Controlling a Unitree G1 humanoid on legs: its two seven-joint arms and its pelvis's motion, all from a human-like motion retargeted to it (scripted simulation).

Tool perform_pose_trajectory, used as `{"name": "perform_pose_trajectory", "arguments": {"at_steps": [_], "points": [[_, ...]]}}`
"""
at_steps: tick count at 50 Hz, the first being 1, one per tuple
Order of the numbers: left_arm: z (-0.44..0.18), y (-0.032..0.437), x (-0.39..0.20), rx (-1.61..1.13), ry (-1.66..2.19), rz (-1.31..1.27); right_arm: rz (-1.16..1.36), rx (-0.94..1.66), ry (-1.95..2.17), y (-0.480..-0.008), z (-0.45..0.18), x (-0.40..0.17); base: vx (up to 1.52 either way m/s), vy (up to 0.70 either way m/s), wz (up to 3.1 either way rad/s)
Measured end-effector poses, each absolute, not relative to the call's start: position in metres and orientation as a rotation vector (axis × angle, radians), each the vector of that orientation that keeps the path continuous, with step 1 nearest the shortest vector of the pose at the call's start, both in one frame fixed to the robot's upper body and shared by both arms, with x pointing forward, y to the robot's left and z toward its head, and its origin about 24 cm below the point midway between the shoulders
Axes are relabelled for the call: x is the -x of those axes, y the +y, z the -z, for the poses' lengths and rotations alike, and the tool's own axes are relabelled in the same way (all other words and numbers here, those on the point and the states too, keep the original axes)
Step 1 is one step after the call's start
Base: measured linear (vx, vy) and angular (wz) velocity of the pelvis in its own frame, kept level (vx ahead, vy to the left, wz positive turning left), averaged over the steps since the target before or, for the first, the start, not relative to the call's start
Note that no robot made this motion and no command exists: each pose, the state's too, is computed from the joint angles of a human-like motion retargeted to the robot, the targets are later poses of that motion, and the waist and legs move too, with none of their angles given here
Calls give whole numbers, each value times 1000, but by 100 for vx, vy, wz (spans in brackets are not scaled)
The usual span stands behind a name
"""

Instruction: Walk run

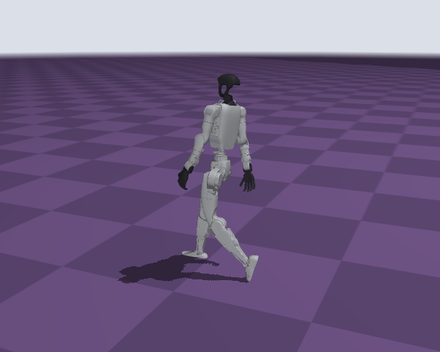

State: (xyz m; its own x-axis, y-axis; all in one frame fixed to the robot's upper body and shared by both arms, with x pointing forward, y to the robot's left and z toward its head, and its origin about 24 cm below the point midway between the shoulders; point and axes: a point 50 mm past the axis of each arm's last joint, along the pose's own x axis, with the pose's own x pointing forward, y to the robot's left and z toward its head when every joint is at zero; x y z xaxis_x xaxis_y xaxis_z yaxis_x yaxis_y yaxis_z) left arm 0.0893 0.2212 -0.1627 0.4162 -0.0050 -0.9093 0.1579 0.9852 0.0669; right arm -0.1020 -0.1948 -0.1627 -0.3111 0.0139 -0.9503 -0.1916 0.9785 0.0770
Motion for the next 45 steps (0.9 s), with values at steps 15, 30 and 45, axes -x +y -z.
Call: {"name": "perform_pose_trajectory", "arguments": {"at_steps": [15, 30, 45], "points": [[142, 127, 168, 114, 1946, 445, -23, 609, 835, -251, 107, -213, 89, -26, -100], [161, 176, 113, 181, 1831, 71, -97, 366, 1396, -224, 171, -55, 118, -6, -16], [100, 229, -222, -143, 672, 126, -425, 67, 2046, -159, 142, 169, 90, -12, 107]]}}
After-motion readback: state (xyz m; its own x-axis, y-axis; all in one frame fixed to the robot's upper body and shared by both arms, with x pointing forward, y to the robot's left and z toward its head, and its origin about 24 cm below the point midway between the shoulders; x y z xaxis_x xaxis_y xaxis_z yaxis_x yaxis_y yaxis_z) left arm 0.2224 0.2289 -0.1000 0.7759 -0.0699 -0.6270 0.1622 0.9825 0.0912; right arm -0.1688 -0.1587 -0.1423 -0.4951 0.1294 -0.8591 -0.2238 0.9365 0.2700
